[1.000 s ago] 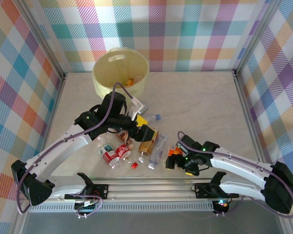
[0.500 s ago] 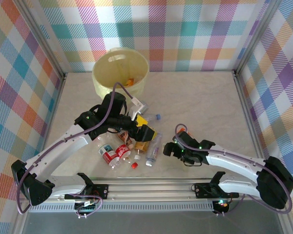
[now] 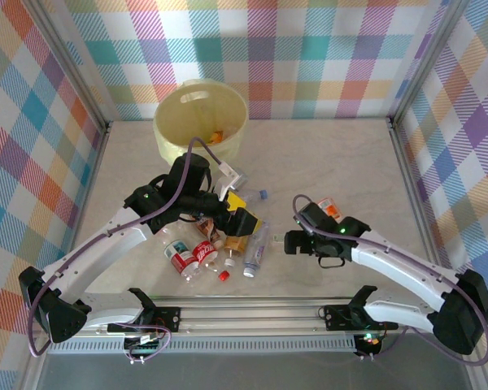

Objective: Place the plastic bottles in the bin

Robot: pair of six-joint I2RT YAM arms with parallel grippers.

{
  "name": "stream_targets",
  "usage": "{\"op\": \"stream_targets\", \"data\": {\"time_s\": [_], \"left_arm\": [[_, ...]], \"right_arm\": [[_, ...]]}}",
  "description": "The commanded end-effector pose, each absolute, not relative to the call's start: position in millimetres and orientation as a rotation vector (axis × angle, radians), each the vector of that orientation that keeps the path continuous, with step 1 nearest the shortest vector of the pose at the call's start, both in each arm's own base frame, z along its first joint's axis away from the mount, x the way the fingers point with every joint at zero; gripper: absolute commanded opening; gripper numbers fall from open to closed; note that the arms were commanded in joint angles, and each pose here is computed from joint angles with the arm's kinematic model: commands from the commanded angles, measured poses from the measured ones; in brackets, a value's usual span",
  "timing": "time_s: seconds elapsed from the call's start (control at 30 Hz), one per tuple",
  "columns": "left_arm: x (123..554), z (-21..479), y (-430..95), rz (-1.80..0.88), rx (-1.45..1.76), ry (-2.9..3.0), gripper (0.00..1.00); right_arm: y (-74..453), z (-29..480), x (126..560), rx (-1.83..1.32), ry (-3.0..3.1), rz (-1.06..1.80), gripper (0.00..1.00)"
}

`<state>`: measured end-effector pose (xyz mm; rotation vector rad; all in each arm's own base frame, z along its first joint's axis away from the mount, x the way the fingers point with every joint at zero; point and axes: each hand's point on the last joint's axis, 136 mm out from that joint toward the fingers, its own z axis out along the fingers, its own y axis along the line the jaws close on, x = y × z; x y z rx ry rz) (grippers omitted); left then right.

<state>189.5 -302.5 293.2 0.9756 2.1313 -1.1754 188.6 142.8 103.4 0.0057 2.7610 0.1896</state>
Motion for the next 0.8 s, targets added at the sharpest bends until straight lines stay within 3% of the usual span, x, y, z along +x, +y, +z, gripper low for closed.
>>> {"op": "stream_targets", "data": {"time_s": [0.0,0.17,0.43,0.77], "left_arm": [[185,289,-303,-1.173,1.003,2.141,1.00],[185,288,-304,-1.185,1.002,2.144,1.00],[186,287,-305,-1.185,0.991,2.150,1.00],[190,278,-308,-1.182,0.991,2.180,1.00]], "right_arm": [[109,109,196,0.004,2.782,0.016,1.00],[93,108,253,0.104,2.729,0.022,1.00],[22,112,342,0.241,2.655,-0.165,1.00],[-75,83,368,0.511,2.664,-0.353,1.00]]}}
